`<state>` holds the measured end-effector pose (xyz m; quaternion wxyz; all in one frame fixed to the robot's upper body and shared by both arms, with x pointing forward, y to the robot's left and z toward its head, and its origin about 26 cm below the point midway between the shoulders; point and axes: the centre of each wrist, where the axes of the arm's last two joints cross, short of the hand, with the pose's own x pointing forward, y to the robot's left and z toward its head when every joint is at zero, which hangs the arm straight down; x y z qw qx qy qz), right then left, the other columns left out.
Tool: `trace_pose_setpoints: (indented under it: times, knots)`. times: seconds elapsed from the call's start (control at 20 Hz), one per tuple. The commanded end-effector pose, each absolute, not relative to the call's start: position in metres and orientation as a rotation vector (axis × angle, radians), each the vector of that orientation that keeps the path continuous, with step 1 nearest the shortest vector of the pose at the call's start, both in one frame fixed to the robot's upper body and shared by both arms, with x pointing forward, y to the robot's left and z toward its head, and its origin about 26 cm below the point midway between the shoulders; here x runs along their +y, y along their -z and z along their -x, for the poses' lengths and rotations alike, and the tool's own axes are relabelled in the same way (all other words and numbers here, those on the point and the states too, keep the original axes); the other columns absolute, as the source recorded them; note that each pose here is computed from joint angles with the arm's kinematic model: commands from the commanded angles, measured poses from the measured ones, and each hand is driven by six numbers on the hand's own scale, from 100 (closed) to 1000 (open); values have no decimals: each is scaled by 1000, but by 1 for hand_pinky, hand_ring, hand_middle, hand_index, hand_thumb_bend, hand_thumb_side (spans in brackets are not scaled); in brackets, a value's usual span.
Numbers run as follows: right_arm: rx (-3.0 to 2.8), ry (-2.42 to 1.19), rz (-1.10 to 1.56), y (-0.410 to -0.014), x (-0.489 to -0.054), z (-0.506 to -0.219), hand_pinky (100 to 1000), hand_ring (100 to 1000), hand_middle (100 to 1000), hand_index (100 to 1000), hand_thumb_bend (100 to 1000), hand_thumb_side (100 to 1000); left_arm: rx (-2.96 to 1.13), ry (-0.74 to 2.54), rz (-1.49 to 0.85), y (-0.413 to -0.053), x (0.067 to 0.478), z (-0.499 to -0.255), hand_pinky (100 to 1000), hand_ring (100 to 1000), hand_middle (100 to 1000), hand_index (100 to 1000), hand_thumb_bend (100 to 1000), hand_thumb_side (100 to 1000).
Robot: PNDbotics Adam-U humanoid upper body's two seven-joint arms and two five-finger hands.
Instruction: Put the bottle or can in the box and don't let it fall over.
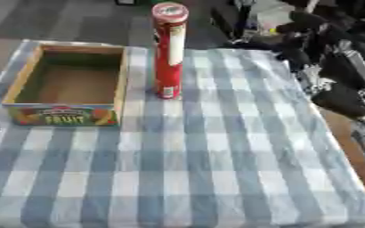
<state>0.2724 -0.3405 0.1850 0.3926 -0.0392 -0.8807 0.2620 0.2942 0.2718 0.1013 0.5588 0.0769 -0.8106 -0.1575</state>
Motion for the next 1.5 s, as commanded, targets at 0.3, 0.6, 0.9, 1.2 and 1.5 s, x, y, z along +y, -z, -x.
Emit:
trace_pose_setpoints:
  times: [0.3,0.6,0.9,1.2,1.5]
  knots:
    - [-2294,-897,128,-247,-340,-281,723,749,826,955,100,435,-1929,387,-185,-107,273,-294,667,497,488,653,410,611]
    - [-2195,-1167,117,-305,-328,-298,740,769,852,971,100,472,-1932,400,-157,-107,268,-295,667,497,488,653,411,611]
    - [-2057,-1360,193,-343,-326,-344,770,807,885,981,100,521,-1952,427,-109,-111,259,-298,667,497,488,653,410,612]
    - [-1866,-1439,387,-341,-336,-392,838,895,920,984,100,574,-1981,464,-55,-119,248,-303,667,496,487,653,411,610]
    - [-1702,-1366,629,-323,-355,-419,882,942,951,989,139,588,-2006,486,-21,-126,241,-306,666,496,487,653,413,609]
